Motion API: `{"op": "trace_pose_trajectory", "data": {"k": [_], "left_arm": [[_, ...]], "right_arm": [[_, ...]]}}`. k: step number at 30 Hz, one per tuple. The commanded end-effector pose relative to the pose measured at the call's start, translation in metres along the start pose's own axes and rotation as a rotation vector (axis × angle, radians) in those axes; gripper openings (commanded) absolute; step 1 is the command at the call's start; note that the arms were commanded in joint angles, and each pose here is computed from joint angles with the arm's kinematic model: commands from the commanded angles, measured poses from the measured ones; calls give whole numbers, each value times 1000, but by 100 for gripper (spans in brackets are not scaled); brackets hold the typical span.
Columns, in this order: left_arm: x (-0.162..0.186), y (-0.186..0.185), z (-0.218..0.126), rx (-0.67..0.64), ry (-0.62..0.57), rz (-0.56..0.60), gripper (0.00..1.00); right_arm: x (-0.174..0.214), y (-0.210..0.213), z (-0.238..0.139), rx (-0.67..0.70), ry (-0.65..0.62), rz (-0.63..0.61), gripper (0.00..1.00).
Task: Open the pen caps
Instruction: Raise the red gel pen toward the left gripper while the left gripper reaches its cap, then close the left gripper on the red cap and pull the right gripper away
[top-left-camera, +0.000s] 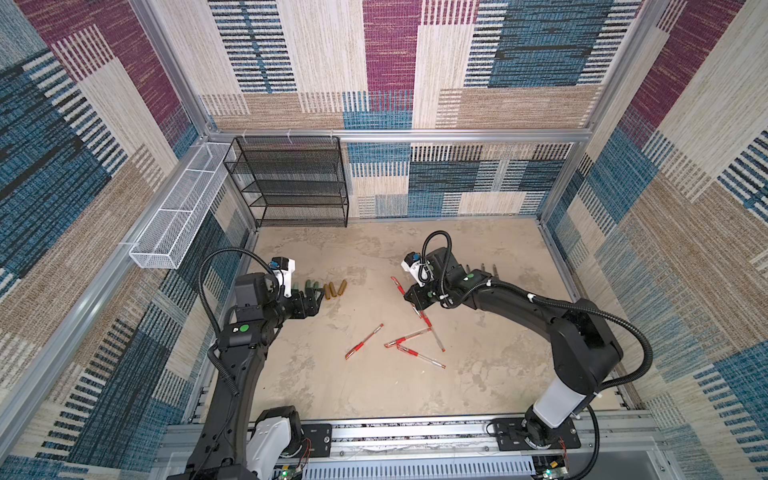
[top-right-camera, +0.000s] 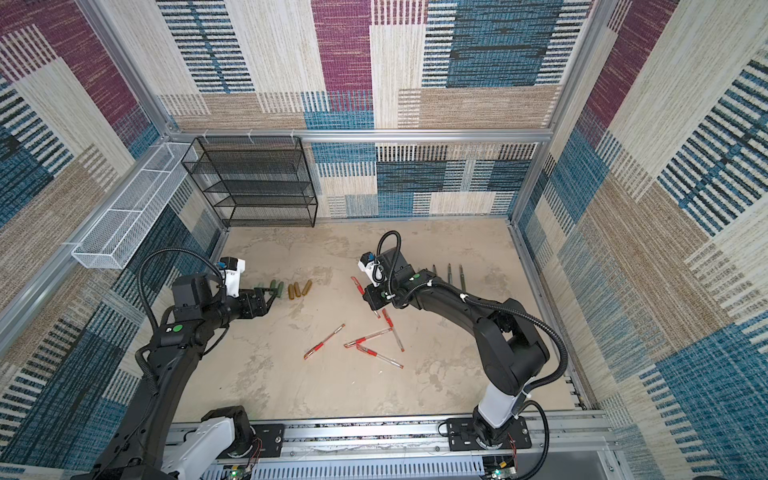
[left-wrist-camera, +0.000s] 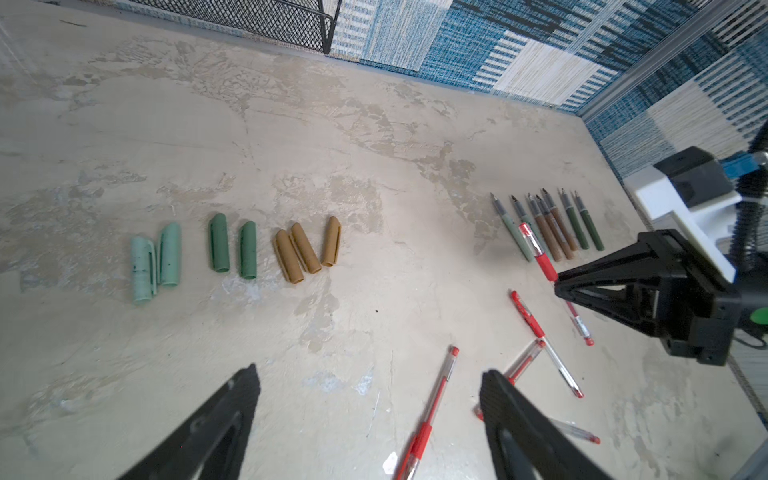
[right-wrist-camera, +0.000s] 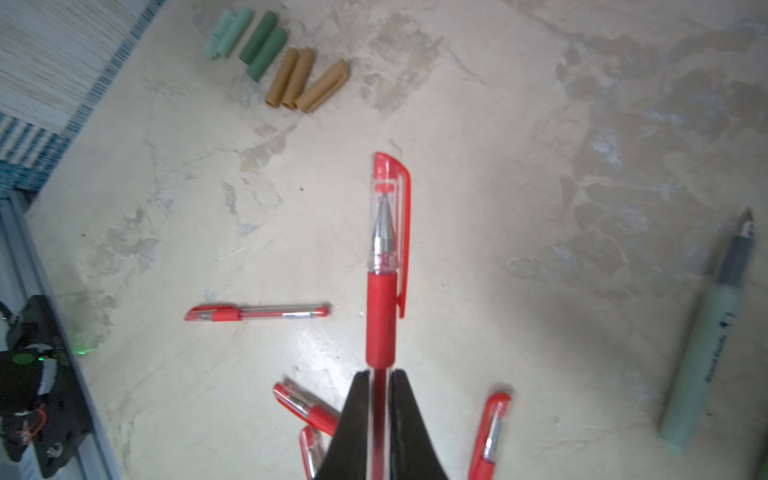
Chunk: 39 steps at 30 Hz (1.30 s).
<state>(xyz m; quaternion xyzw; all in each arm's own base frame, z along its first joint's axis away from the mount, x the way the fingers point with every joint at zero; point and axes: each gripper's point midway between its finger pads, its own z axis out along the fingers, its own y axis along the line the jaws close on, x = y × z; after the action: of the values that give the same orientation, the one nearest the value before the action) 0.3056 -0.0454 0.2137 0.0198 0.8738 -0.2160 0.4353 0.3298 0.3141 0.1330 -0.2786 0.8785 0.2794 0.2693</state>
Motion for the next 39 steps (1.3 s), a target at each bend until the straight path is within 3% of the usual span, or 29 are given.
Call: {"op": "trace_pose_trajectory", "data": {"k": [1, 7, 11, 20, 25, 30, 36, 39], "left_arm": [[-7, -20, 1, 121, -17, -57, 85], [-5, -54, 1, 338, 4, -137, 80], [-5, -60, 1, 381, 4, -151, 77], [0, -65, 4, 432, 22, -189, 64], [0, -64, 6, 425, 25, -195, 47], [0, -65, 7, 428, 31, -195, 23], [1, -65, 7, 427, 30, -181, 0], [1, -66, 6, 429, 26, -178, 0]], "right_arm": [[-32, 43, -6, -124, -148, 9, 7], [-41, 105, -2, -229, -228, -53, 7], [-42, 131, -3, -292, -278, -67, 7], [-41, 174, 17, -359, -249, -109, 7], [-40, 188, 24, -370, -247, -134, 7], [-43, 192, 27, -369, -245, -139, 6], [-42, 195, 30, -371, -236, -148, 7], [-40, 192, 32, -368, -243, -149, 13]]}}
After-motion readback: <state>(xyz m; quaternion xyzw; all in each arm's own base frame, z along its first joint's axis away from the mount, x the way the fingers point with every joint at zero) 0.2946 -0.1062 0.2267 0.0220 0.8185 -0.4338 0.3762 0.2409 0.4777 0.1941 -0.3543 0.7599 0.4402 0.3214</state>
